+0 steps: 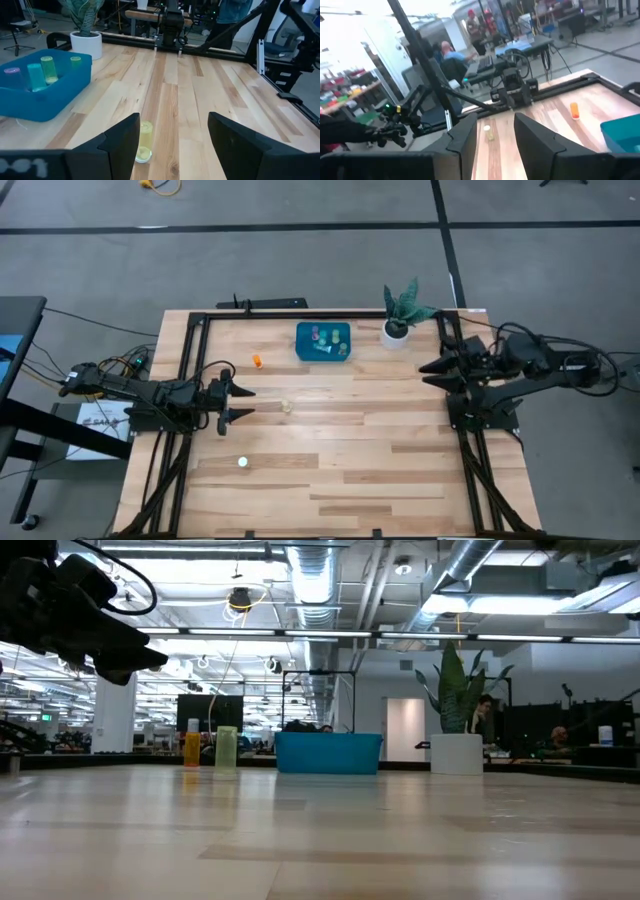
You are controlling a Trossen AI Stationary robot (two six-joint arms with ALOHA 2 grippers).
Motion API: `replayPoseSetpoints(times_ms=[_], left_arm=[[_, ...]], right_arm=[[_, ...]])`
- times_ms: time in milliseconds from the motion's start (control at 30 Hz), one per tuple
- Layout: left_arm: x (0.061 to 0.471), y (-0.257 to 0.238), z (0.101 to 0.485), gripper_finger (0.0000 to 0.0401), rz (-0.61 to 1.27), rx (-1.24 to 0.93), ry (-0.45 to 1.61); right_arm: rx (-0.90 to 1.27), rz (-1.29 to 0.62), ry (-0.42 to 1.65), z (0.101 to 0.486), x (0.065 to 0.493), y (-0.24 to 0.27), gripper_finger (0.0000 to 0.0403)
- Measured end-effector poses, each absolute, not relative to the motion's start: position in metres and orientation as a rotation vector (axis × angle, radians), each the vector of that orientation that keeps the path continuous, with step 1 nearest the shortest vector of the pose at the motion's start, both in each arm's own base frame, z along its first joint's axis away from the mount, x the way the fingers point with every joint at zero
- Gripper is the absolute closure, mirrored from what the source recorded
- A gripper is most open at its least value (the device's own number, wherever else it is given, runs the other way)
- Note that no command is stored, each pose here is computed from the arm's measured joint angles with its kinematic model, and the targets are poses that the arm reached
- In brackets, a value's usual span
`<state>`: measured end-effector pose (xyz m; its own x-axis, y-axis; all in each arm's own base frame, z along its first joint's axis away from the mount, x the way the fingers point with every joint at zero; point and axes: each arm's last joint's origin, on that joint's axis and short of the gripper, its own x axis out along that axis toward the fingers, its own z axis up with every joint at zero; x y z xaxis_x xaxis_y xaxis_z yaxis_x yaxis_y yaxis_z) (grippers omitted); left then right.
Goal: Pick and place pill bottles into a basket
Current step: Put the orange pill bottle into the blue bin
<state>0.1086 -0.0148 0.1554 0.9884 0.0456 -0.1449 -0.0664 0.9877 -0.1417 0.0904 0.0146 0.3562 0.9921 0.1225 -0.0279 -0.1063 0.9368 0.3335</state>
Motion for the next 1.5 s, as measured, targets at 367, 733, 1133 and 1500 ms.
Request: replayPoseSetpoints(times_ms=[367, 733, 1133, 1500], left_arm=[[0.109, -0.015, 0.155, 0.0177, 0.056, -0.147, 0.142], [0.109, -0.015, 0.155, 0.0177, 0.057, -0.147, 0.143], [0.109, -0.015, 0.155, 0.0177, 0.059, -0.146, 0.144], [0.109, -0.015, 0.155, 0.0177, 0.059, -0.146, 0.144]], right_arm=[[0.357, 0.131, -0.108, 0.304, 0.050, 0.007, 0.0280], [0.330, 0.176, -0.144, 0.263, 0.060, 0.010, 0.0284], [0.326, 0.191, -0.261, 0.227, 0.081, 0.014, 0.0285], [0.386, 0.199, -0.259, 0.198, 0.091, 0.015, 0.0285]])
